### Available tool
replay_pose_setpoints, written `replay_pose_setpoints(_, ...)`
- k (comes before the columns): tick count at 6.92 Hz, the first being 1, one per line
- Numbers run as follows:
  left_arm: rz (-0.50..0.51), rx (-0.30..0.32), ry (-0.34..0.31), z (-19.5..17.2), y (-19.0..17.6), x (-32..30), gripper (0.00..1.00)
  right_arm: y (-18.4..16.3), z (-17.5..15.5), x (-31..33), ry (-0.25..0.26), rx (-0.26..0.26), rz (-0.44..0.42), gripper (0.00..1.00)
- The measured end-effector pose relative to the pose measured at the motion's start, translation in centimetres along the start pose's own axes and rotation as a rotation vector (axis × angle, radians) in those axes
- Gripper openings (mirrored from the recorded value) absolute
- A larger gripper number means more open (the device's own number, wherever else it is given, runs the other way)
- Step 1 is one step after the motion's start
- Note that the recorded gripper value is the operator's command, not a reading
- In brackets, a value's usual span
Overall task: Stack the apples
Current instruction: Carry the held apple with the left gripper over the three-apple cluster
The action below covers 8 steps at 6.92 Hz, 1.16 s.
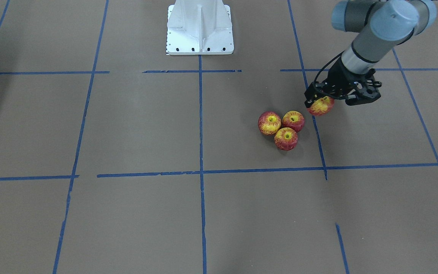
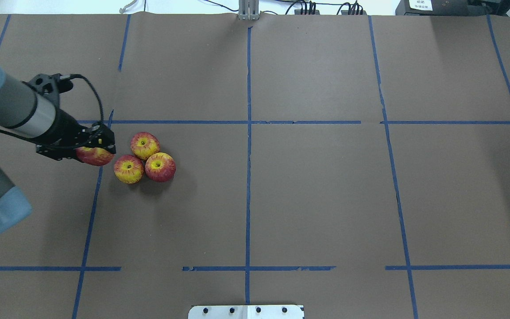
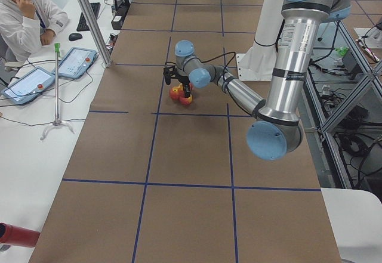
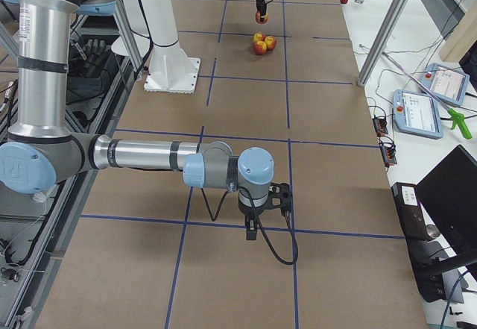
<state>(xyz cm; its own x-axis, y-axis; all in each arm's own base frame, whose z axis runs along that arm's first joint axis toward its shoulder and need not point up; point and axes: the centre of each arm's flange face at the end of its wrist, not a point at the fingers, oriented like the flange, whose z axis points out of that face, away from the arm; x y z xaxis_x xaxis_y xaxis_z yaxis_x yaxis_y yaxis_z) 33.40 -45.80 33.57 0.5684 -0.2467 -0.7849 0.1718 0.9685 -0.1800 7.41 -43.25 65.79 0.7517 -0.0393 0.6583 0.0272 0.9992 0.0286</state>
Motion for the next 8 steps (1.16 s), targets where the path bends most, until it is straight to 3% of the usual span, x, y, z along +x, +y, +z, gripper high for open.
replay_pose_setpoints(2,-0.049,0.003,-0.029,1.6,-0.3,4.0,0.00,0.0,0.0,0.0,0.000,0.000,0.000,1.00)
replay_pose_setpoints(5,-0.049,0.020,-0.072,3.3,0.4,4.4,0.00,0.0,0.0,0.0,0.000,0.000,0.000,1.00)
replay_pose_setpoints(8,-0.031,-0.009,-0.115,6.5,1.6,4.4,0.00,0.0,0.0,0.0,0.000,0.000,0.000,1.00)
